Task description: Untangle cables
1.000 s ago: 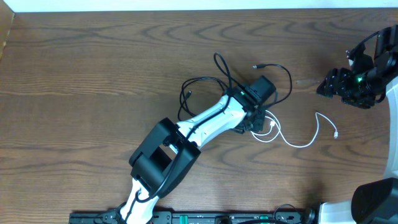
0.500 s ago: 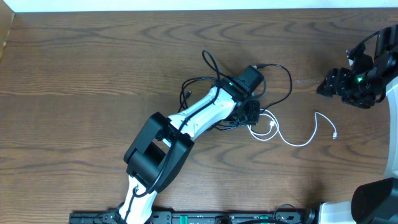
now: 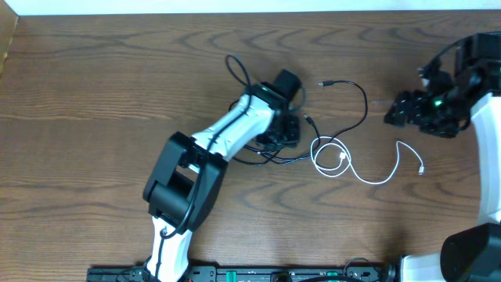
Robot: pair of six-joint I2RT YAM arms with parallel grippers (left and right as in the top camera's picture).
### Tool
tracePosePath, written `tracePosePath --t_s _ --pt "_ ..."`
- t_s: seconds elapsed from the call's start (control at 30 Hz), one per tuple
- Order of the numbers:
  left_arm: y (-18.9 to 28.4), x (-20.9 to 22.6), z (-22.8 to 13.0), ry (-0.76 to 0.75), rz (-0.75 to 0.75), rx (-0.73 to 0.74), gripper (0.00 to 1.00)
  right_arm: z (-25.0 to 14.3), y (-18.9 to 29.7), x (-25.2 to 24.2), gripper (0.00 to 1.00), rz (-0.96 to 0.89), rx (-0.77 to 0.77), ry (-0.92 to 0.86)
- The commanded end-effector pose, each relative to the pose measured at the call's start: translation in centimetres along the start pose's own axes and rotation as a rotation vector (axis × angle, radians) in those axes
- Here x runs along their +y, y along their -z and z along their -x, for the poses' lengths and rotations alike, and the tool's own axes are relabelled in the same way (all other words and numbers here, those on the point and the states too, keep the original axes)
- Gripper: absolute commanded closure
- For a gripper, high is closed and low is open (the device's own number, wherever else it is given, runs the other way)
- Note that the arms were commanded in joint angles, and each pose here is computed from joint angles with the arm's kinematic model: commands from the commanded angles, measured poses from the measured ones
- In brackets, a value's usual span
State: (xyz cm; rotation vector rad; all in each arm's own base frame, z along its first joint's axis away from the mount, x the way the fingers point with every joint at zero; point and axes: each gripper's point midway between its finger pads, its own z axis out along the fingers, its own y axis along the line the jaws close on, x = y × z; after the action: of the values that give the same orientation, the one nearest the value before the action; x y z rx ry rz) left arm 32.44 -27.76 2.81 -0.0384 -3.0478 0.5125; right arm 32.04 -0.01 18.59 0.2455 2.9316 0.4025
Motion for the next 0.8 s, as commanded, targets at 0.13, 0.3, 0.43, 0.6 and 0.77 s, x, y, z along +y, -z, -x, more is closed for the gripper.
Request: tracePosePath --t_s 0.13,0.3,0.43,0.6,0.77 --pt "1.9 1.5 -0.9 -0.021 0.048 0.028 0.63 -2.4 -5.1 4.0 0.18 0.034 0.073 0.206" --pt "2.2 4.2 -0.9 -0.010 0.189 0.006 0.63 -3.1 -8.5 5.9 0.20 0.005 0.055 0.410" --pt "2.5 5.4 -0.9 -0.004 0.251 0.002 0.63 -3.6 -11.7 5.7 0.22 -0.084 0.025 0.522" --pt "2.6 5.8 -1.1 -0.002 0.269 0.005 0.63 -4.7 -14.8 6.3 0.24 -0.072 -0.006 0.636" --pt "2.6 5.8 -1.1 -0.002 0.269 0.006 0.62 -4.2 -17.0 6.0 0.32 -0.078 -0.096 0.659"
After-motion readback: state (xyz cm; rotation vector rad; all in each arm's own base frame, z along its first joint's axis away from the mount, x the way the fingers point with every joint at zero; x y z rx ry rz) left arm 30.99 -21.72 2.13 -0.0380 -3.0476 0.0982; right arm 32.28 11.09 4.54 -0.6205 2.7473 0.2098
